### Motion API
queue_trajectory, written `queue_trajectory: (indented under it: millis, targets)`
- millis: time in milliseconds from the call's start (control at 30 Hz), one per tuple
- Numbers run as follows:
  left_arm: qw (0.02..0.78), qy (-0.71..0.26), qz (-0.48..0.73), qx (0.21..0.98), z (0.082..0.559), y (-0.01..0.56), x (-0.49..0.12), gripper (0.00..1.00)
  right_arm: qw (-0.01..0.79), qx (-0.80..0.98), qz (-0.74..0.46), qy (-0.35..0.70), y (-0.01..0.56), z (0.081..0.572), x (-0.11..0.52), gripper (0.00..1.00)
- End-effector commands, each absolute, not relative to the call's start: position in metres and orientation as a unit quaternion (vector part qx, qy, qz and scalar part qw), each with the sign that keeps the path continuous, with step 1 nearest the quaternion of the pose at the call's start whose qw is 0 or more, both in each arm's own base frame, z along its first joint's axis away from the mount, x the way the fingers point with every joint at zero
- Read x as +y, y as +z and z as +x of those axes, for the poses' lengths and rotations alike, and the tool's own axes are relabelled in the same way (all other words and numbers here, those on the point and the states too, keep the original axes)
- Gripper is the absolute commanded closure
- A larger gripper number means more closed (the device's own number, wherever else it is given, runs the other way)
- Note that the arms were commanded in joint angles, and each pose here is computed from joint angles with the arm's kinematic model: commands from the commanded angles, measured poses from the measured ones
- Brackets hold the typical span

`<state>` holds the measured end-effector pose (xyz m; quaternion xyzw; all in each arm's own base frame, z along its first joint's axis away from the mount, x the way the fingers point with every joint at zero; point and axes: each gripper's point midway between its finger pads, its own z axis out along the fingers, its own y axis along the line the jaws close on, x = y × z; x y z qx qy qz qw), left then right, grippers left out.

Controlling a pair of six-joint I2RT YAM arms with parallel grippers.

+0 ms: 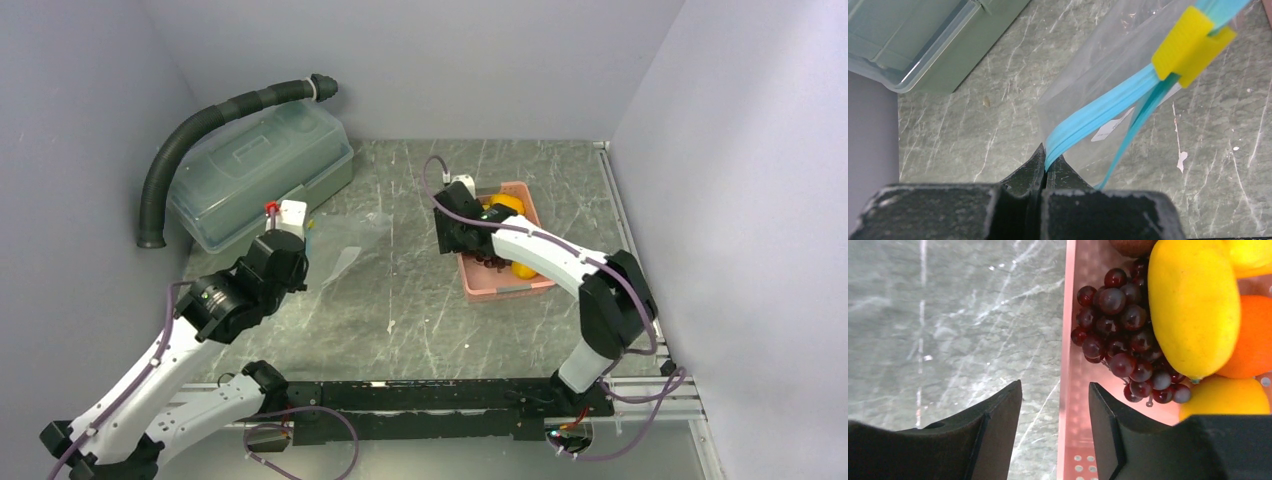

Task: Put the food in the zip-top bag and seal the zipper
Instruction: Move the bin to the center of the board, then open the zipper of the food storage bag.

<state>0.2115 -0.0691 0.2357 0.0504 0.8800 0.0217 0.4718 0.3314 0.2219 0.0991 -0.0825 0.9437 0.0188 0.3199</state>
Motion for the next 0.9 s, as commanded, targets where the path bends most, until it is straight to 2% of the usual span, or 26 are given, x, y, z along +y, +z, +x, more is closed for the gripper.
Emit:
queue_trajectory:
  millis: [0, 233, 467, 667, 867]
  targets:
    - [0.484, 0.009, 0.028, 0.875, 0.22, 0.252, -0.076, 1.0, 0.368, 0.925, -0.065, 0.071, 0.155, 0.33, 0.233, 0.43]
    - [0.459, 0.049, 0.017, 0.887, 0.233, 0.261, -0.076, 1.0, 0.383, 0.899, -0.063, 0.2, 0.2, 0.305, 0.268, 0.41]
    - [0.433, 0.143, 0.023, 0.89, 0.245, 0.276, -0.061, 1.0, 0.395, 0.889, -0.057, 0.224, 0.21, 0.292, 0.264, 0.41]
    - [0.388, 0.133, 0.042, 0.911, 0.25, 0.248, -0.086, 1.0, 0.396, 0.889, -0.043, 0.224, 0.201, 0.282, 0.253, 0.41]
    - [0.34, 0.08, 0.082, 0.933, 0.248, 0.203, -0.145, 1.0, 0.383, 0.891, -0.041, 0.241, 0.191, 0.266, 0.249, 0.41]
